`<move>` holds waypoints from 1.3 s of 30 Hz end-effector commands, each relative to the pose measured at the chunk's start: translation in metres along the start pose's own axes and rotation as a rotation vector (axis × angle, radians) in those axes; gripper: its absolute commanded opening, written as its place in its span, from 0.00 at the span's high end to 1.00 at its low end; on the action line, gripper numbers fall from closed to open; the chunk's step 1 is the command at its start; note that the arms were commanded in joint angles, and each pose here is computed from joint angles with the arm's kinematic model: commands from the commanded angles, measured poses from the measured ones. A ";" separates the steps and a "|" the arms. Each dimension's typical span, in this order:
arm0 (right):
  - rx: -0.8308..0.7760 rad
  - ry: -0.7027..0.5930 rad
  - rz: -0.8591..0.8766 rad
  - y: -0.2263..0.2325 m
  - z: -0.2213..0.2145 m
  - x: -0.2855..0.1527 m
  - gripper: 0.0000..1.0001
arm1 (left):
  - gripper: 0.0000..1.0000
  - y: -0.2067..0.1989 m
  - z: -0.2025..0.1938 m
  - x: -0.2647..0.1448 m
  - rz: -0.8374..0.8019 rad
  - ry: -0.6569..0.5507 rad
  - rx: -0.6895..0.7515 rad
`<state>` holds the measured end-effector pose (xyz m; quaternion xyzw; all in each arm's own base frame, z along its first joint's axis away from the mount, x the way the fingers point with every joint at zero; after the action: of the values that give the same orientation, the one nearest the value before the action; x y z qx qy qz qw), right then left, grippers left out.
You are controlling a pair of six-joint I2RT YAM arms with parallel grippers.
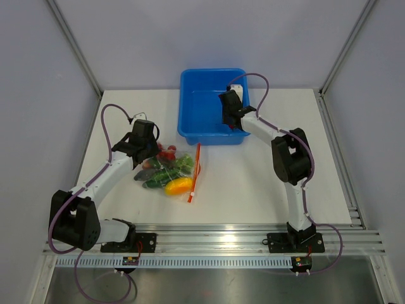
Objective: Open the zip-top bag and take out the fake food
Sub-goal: Place the fake vegetable in the bin.
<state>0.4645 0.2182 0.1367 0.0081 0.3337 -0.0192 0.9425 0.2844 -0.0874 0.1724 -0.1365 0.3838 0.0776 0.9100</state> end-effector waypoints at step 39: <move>-0.033 -0.210 0.669 0.020 -0.073 -0.200 0.25 | 1.00 -0.001 0.007 -0.002 -0.014 -0.045 -0.018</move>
<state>0.2661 0.2267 0.2037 0.0786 0.2565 0.2603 0.9275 0.2844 -0.0877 0.1724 -0.1394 0.3837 0.0784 0.9095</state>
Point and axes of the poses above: each gripper's point midway between its finger pads, its own x axis out along the fingers, its own y axis along the line the jaws close on, z = x × y, the point moved 7 cm from there along -x, back along the fingers, and after that the axes turned 1 degree about x, right-handed, at the moved point
